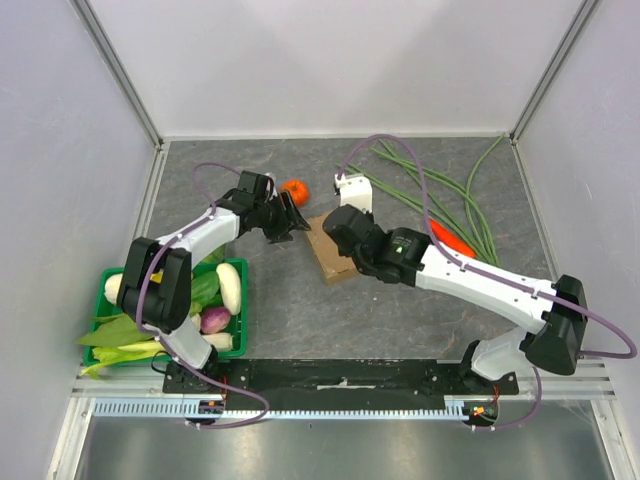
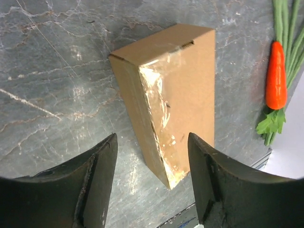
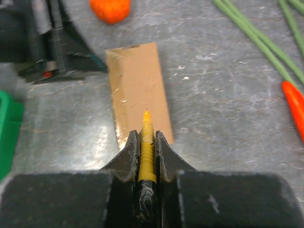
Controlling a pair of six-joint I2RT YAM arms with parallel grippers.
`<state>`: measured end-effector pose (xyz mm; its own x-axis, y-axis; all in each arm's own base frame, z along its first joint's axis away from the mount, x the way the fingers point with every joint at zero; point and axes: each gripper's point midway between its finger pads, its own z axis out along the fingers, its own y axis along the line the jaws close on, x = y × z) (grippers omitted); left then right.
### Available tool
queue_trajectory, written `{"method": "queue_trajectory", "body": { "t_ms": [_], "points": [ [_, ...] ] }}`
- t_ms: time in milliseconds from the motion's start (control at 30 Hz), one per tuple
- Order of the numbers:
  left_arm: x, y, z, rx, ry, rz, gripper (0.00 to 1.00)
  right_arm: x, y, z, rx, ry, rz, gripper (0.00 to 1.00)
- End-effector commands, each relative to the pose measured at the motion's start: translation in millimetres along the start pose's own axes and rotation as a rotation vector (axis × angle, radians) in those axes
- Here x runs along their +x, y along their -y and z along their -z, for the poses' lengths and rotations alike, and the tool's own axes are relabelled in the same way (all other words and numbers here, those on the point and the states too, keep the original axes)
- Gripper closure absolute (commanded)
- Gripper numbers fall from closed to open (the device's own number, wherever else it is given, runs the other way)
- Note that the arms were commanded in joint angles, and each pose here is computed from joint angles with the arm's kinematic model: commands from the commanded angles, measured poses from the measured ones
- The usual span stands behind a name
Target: Unpack the express box
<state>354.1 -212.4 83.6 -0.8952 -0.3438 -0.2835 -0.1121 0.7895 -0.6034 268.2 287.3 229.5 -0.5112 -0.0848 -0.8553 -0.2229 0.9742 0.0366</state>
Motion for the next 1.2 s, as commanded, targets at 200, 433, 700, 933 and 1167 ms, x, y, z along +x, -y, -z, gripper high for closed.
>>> {"method": "queue_trajectory", "body": {
  "t_ms": [200,433,700,933,1167],
  "points": [
    [-9,-43,40,-0.224,0.156,-0.087,0.45,18,62,-49,0.188,-0.101,0.09,1.0],
    [-1,-38,6,-0.182,0.035,-0.045,0.51,48,48,-64,0.117,-0.212,0.141,1.0],
    [-3,-31,-31,-0.142,-0.04,-0.033,0.54,86,31,-63,0.014,-0.343,0.129,1.0],
    [-22,0,-40,-0.027,-0.039,-0.117,0.54,101,-4,-50,-0.086,-0.353,0.176,1.0],
    [-12,22,-54,0.107,-0.115,-0.16,0.54,99,-46,-34,-0.215,-0.312,0.155,1.0]
  ]
}}
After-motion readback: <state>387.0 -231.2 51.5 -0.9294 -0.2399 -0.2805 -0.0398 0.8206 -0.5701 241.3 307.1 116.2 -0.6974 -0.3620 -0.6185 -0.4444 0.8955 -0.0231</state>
